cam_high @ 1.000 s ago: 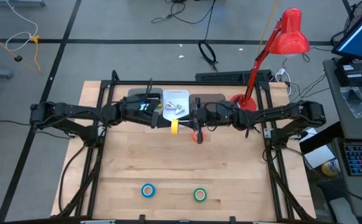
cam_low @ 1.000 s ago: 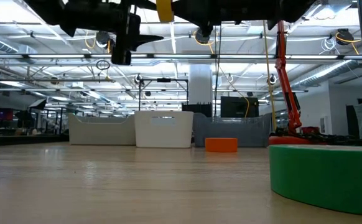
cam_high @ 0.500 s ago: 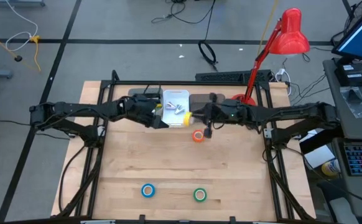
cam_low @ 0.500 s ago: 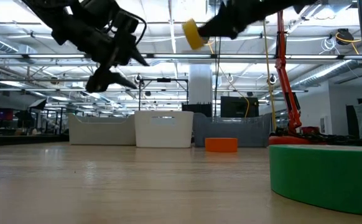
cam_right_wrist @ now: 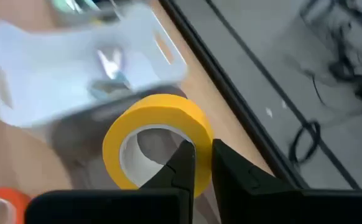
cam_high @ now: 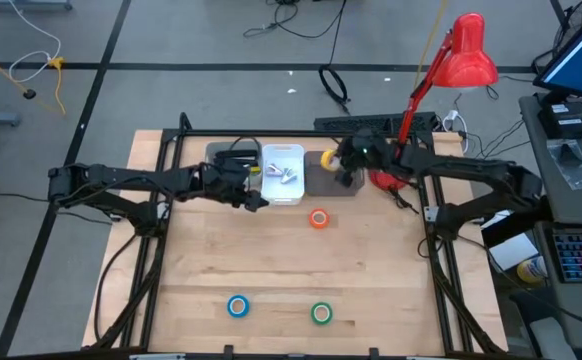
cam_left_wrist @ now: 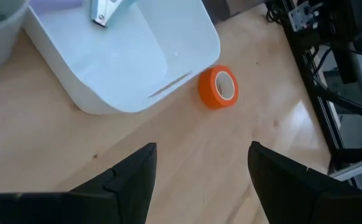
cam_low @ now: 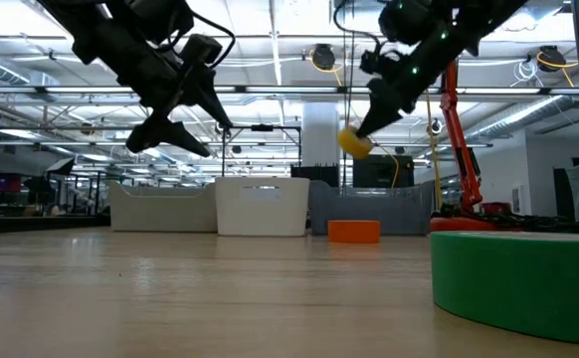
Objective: Pick and place Stapler, Stapler remover, tape
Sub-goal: Put the yellow tape into the black bin
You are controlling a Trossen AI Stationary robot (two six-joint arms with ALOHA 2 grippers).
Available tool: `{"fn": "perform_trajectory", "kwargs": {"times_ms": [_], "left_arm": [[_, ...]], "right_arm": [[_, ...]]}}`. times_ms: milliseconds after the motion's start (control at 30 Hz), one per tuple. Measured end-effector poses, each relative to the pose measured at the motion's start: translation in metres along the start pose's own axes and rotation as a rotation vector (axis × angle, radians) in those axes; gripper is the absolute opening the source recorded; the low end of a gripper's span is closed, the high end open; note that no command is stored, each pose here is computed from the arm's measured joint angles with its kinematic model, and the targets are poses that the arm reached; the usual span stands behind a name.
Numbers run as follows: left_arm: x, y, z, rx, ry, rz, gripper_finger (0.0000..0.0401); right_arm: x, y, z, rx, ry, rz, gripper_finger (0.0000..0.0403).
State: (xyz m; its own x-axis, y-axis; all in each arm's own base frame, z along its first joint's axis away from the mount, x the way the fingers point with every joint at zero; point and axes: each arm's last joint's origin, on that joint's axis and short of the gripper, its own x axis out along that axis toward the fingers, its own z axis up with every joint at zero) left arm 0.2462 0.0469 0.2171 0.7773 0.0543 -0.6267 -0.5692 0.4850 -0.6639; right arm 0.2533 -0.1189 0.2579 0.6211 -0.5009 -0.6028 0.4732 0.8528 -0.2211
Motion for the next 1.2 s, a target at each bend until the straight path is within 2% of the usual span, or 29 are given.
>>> {"fn": "perform_trajectory", "kwargs": {"times_ms": [300,600,933,1067,1200], "left_arm": [[0.001,-0.004,-0.004,0.011,-0.035,0.011,0.025],[0.001,-0.004,-0.003,0.016,-0.042,0.01,0.025],[0.001,-0.005,-0.003,0.047,-0.075,0.03,0.025],[0.001,-0.005,-0.003,0.049,-0.074,0.03,0.025],[0.001,-0.005,-0.003,0.053,-0.074,0.03,0.025]], "right_arm": [[0.026,-0.028,-0.024,-0.011,0.204,-0.059,0.0026],[0.052,-0.026,-0.041,-0.067,0.327,0.011,0.0026],[0.075,-0.031,-0.022,-0.206,0.439,0.062,0.0027],[0.083,-0.034,-0.024,-0.249,0.533,0.094,0.0027],[0.091,-0.035,-0.025,-0.282,0.567,0.108,0.0027]]}}
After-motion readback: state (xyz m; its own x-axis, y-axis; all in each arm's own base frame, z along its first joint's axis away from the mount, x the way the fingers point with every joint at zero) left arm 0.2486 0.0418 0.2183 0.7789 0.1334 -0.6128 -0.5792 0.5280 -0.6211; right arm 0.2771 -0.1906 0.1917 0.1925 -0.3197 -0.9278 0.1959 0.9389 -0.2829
